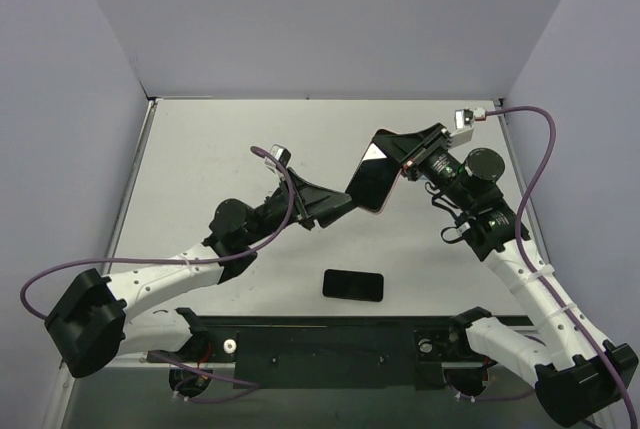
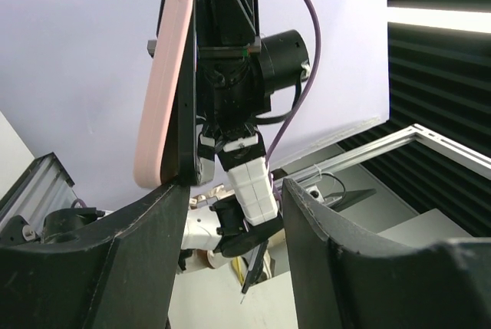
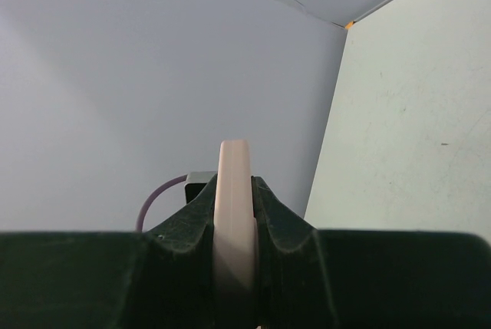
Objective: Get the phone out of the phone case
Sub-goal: Remove the phone case from the phone.
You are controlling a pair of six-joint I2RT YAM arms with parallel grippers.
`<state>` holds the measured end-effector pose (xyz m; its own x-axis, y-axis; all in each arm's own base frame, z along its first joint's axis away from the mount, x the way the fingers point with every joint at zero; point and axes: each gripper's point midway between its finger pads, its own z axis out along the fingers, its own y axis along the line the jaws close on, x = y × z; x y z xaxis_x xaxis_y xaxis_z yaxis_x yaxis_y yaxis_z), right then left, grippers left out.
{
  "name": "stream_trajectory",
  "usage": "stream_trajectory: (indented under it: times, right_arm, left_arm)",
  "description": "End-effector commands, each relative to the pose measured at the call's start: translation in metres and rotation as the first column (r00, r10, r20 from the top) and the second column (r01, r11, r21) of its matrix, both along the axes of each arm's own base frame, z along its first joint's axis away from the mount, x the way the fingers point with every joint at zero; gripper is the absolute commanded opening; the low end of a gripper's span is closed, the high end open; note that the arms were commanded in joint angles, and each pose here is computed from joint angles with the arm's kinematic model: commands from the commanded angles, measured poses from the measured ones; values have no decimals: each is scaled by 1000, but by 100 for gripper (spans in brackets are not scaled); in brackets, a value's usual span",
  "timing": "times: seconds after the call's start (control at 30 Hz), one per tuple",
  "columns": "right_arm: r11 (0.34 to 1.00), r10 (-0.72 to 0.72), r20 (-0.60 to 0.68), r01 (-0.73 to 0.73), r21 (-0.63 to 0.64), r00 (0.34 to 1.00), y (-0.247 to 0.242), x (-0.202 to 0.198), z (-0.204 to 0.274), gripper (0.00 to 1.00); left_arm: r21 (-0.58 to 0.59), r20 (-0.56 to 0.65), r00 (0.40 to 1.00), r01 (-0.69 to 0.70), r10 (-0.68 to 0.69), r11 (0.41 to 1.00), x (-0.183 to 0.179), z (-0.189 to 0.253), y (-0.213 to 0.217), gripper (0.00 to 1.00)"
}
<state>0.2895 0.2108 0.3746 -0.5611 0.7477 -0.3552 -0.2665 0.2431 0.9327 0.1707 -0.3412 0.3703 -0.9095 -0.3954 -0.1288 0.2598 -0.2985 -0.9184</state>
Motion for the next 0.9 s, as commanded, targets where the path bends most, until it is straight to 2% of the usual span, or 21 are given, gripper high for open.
stream_trajectory:
  times: [0.0, 0.13, 0.33, 0.43, 0.53, 0.57, 0.6, 0.67, 0.77, 0.8, 0.87]
  right_arm:
    - [997, 47, 134, -53, 48, 990, 9, -19, 36, 0]
    - [998, 53, 141, -57, 24, 989, 15, -23, 34, 0]
    - [998, 53, 153, -47, -44, 987, 27, -28, 23, 0]
    - [996, 76, 157, -67, -59, 985, 37, -29, 16, 0]
    - [993, 78, 154, -63, -100, 985, 36, -29, 7, 0]
    - [989, 79, 127, -62, -131, 989, 34, -31, -1, 0]
    - [984, 80, 143, -55, -169, 986, 29, -30, -1, 0]
    - [972, 93, 92, -71, -222, 991, 20, -28, -16, 0]
    - [966, 185, 71, -168, -197, 980, 12, -26, -18, 9]
    - [959, 216, 66, -200, -200, 974, 13, -27, -19, 17]
    - [923, 337, 54, -318, -216, 940, 21, -36, -22, 27]
  left_arm:
    - [-88, 27, 998, -60, 63, 994, 11, 33, 4, 61]
    - [-70, -20, 994, -105, 103, 992, 22, 26, 3, 60]
    - [-113, -17, 990, -139, 138, 984, 29, 34, 6, 51]
    - [-161, 5, 994, -108, 110, 981, 28, 43, 2, 34]
    - [-156, 39, 997, -58, 65, 986, 25, 40, -7, 18]
    - [-155, 55, 997, -48, 57, 987, 25, 42, -7, 9]
    - [-144, 70, 997, -34, 45, 989, 25, 40, -8, 4]
    - [-108, 79, 996, -41, 50, 993, 31, 30, -5, 0]
    - [-41, 93, 995, -39, 43, 998, 47, 18, 4, 0]
    - [-26, 99, 995, -24, 27, 999, 49, 18, 3, 0]
    - [9, 110, 994, 3, -4, 1000, 55, 15, 5, 0]
